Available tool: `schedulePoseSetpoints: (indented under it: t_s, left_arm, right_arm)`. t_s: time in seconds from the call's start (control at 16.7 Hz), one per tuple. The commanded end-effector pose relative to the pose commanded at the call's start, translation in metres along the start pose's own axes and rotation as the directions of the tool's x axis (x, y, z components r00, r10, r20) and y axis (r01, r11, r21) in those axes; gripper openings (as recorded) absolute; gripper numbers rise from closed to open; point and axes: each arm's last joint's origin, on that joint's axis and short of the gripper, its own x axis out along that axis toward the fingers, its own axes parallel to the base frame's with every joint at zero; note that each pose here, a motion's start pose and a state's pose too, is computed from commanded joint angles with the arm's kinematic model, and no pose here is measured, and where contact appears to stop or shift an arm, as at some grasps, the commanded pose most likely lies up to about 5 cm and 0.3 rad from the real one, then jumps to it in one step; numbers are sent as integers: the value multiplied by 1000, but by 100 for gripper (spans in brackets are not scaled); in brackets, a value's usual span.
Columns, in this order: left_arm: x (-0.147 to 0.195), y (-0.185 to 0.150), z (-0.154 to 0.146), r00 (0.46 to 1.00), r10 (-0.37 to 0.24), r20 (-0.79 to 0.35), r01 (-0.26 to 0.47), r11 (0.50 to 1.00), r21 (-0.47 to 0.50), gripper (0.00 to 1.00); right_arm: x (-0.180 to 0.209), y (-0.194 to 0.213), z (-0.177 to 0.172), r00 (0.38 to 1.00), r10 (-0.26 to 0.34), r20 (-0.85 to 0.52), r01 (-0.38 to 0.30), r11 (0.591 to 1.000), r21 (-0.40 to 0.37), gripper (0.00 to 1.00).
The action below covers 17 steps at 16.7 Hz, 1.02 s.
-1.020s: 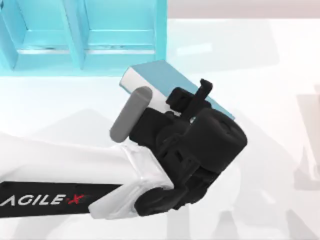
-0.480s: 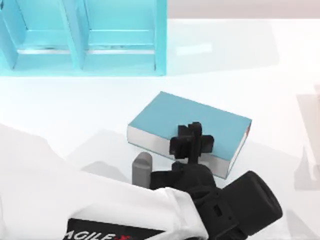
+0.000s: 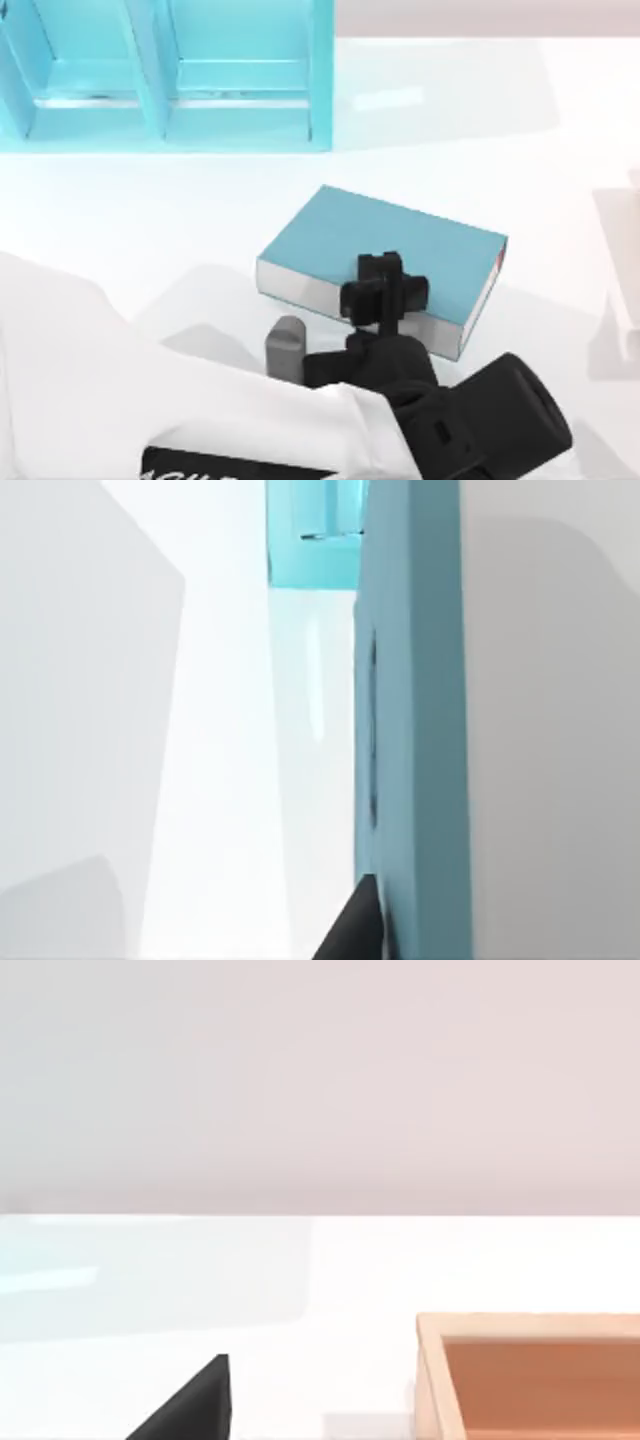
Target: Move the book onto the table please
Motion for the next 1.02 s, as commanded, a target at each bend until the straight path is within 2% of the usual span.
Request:
schedulePoseSetpoints:
  t_s: [0.54,1.02]
  left_arm:
    - [-5,2,0,1000,-1,1,1,1000,2,0]
    - [3,31,-1,1000,-1,1,1,1000,2,0]
  right_arm:
    - [0,0,0,1000,0,0,0,1000,0,100]
    - [0,0,0,1000,0,0,0,1000,0,100]
